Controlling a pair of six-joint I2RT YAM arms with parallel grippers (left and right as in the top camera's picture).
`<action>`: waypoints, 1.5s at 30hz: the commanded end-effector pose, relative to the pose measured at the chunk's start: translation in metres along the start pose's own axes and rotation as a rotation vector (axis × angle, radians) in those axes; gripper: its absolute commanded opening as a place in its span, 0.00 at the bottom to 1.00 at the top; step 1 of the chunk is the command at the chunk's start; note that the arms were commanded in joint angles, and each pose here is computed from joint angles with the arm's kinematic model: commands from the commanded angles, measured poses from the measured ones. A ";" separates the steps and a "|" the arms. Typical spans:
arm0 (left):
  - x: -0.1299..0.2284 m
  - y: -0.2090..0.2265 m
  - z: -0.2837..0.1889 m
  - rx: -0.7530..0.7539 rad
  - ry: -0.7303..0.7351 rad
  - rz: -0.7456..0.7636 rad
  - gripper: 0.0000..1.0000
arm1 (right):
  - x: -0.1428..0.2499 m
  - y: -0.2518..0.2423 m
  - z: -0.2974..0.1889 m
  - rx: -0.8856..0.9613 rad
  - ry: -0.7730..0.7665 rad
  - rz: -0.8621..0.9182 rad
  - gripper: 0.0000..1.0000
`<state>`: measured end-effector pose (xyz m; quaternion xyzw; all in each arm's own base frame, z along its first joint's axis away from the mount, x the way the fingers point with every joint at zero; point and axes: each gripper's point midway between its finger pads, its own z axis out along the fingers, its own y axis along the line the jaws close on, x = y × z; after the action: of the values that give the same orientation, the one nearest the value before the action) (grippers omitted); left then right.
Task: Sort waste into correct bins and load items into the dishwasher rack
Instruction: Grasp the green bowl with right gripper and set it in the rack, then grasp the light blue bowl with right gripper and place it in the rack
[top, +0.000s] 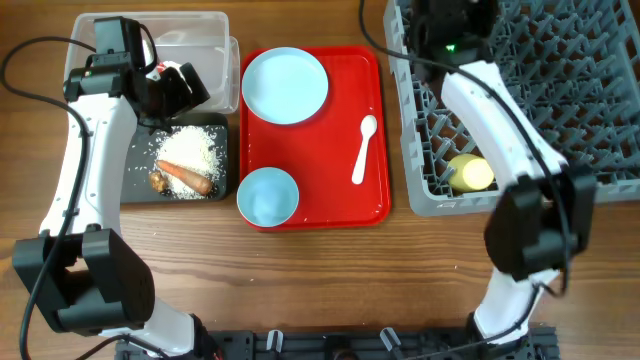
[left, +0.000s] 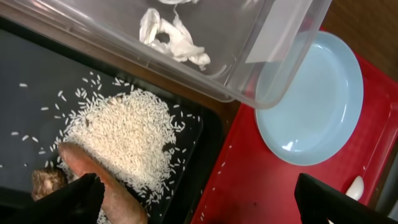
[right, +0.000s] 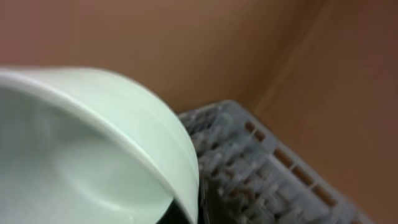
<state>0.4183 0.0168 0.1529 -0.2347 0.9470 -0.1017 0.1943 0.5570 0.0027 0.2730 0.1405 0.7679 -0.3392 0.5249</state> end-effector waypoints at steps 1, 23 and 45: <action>-0.003 -0.002 -0.005 0.002 -0.017 0.009 1.00 | 0.021 0.015 0.033 0.135 -0.017 -0.392 0.04; -0.003 -0.002 -0.005 0.002 -0.017 0.009 1.00 | 0.099 0.128 0.014 -0.071 -0.024 -0.597 0.74; -0.003 -0.002 -0.005 0.002 -0.017 0.009 1.00 | 0.222 0.161 -0.325 -1.240 1.106 -0.078 0.99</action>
<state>0.4183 0.0168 0.1528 -0.2347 0.9471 -0.1016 0.1941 0.3701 0.2797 0.1044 -0.0592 0.9668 0.2226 0.1110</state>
